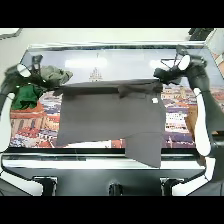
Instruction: Fold the shirts.
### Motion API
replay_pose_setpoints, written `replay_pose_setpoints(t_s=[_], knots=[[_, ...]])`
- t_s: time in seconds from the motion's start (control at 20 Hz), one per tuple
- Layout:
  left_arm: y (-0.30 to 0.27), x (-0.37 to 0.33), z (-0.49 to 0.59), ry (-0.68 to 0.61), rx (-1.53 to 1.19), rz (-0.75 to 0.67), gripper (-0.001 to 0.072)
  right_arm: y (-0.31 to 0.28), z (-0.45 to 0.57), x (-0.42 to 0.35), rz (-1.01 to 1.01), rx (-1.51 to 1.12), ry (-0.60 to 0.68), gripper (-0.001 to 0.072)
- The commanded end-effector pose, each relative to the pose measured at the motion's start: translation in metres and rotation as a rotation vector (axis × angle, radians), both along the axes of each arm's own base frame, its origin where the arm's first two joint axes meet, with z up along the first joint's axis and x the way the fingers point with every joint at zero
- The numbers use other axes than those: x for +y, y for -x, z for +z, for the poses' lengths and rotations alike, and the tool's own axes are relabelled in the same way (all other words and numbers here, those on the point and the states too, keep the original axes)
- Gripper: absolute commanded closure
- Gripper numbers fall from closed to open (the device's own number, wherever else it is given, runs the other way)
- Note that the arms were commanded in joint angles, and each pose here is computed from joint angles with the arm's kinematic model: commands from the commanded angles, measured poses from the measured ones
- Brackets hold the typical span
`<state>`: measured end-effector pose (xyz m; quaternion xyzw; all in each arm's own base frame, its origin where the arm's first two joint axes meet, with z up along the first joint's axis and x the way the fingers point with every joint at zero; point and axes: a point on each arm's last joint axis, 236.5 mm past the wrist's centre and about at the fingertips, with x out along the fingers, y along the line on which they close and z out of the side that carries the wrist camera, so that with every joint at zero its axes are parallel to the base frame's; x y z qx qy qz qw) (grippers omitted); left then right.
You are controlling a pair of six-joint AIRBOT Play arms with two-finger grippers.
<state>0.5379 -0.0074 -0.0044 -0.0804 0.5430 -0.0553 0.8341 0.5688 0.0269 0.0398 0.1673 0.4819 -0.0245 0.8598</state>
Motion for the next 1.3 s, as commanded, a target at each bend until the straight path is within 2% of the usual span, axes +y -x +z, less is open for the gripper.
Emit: replay_pose_setpoints(t_s=[0.0, 0.1, 0.2, 0.3, 0.4, 0.65, 0.75, 0.9, 0.95, 1.0, 1.05, 1.15, 1.25], knots=[[-0.009, -0.008, -0.031, 0.052, 0.025, 0.012, 0.0679, -0.025, -0.015, 0.005, -0.019, -0.063, -0.036, 0.0669], [-0.002, -0.006, -0.024, 0.049, 0.038, -0.001, 0.0679, -0.007, -0.019, -0.004, 0.044, 0.014, 0.009, 0.0668], [0.021, -0.007, -0.019, 0.04, 0.107, -0.072, 0.0679, 0.034, -0.034, -0.015, 0.097, 0.189, 0.032, 0.0668], [0.062, -0.011, -0.029, 0.061, 0.279, -0.125, 0.0679, 0.091, -0.057, -0.025, 0.114, 0.445, 0.016, 0.0668], [0.085, -0.018, -0.049, 0.079, 0.397, -0.152, 0.0679, 0.115, -0.081, -0.019, 0.137, 0.562, -0.011, 0.0668], [0.13, -0.025, -0.082, 0.123, 0.634, -0.15, 0.0679, 0.114, -0.108, -0.014, 0.113, 0.582, -0.045, 0.0668], [0.132, -0.026, -0.08, 0.129, 0.642, -0.154, 0.0679, 0.113, -0.108, -0.014, 0.104, 0.579, -0.048, 0.0668], [0.133, -0.043, -0.072, 0.204, 0.639, -0.182, 0.0675, 0.108, -0.105, -0.014, 0.091, 0.556, -0.048, 0.0667], [0.132, -0.047, -0.068, 0.226, 0.635, -0.189, 0.0558, 0.104, -0.099, -0.016, 0.077, 0.536, -0.052, 0.0623], [0.132, -0.047, -0.062, 0.237, 0.636, -0.191, 0.0326, 0.103, -0.088, -0.019, 0.072, 0.525, -0.055, 0.0466], [0.13, -0.044, -0.053, 0.237, 0.624, -0.19, 0.0234, 0.103, -0.071, -0.023, 0.072, 0.512, -0.06, 0.0385], [0.123, -0.033, -0.028, 0.233, 0.566, -0.154, 0.0232, 0.115, -0.038, -0.045, 0.065, 0.505, -0.061, 0.0327], [0.124, -0.016, -0.002, 0.221, 0.514, -0.097, 0.0233, 0.149, -0.016, -0.067, 0.044, 0.58, -0.102, 0.0314]])
